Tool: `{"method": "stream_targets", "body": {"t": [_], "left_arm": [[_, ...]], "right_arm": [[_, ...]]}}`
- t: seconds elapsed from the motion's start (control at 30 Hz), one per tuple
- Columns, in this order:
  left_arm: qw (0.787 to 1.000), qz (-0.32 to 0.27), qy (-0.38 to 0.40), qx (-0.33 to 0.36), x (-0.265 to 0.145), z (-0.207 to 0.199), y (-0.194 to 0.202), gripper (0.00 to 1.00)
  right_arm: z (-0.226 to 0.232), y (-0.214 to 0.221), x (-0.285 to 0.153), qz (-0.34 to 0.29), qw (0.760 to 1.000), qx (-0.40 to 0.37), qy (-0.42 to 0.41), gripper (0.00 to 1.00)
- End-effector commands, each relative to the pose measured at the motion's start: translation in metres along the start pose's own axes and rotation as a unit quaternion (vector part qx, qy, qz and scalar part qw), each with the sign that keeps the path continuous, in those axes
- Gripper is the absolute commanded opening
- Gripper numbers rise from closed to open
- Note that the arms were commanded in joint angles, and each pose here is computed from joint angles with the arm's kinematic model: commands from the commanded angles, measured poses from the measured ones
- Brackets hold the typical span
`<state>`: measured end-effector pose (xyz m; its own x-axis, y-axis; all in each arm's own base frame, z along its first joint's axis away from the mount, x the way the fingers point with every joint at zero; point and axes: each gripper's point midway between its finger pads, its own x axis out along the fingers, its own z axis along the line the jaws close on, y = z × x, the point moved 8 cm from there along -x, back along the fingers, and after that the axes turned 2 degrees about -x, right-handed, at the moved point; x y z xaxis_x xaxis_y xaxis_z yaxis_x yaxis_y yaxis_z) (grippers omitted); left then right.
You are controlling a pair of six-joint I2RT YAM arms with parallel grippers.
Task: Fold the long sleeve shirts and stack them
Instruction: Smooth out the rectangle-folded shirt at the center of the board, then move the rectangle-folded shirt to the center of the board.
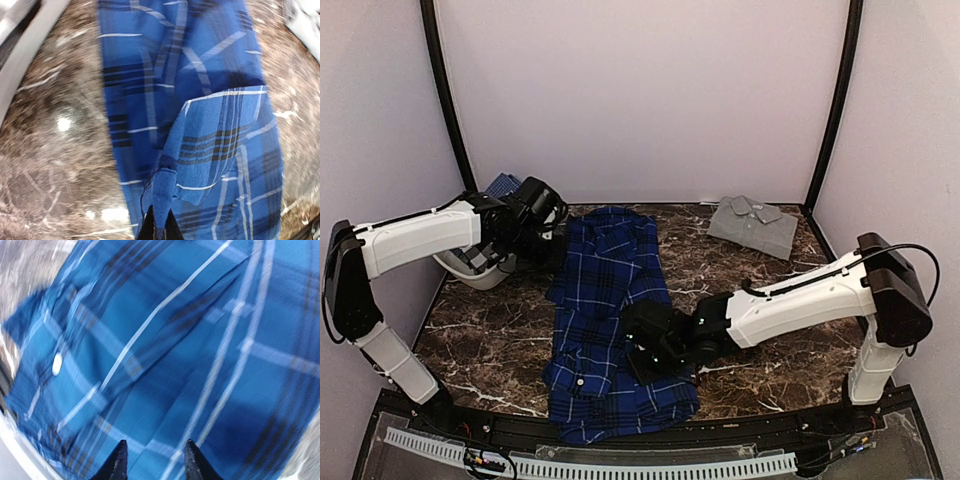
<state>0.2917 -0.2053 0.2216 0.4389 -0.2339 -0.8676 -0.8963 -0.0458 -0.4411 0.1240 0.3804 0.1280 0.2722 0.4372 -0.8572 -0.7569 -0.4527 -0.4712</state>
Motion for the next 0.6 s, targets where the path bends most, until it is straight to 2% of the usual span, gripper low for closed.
{"method": "stream_targets", "body": {"t": [0.0, 0.13, 0.27, 0.43, 0.57], "left_arm": [[0.998, -0.012, 0.035, -0.049, 0.013, 0.02, 0.003, 0.0], [0.993, 0.024, 0.101, -0.055, 0.055, 0.009, 0.009, 0.0], [0.984, 0.083, 0.137, -0.075, 0.101, 0.0, 0.02, 0.0], [0.985, 0.105, 0.104, -0.092, 0.149, 0.001, 0.02, 0.0], [0.988, 0.094, 0.079, -0.096, 0.175, 0.0, -0.006, 0.0]], "right_arm": [[0.021, 0.033, 0.003, 0.034, 0.998, -0.008, 0.054, 0.39], [0.028, 0.05, 0.018, 0.058, 0.996, -0.016, 0.071, 0.43], [0.007, 0.051, 0.027, 0.063, 0.993, -0.006, 0.097, 0.45], [-0.026, 0.033, 0.034, 0.053, 0.994, 0.008, 0.098, 0.46], [-0.049, 0.005, 0.035, 0.043, 0.993, 0.006, 0.108, 0.45]]}}
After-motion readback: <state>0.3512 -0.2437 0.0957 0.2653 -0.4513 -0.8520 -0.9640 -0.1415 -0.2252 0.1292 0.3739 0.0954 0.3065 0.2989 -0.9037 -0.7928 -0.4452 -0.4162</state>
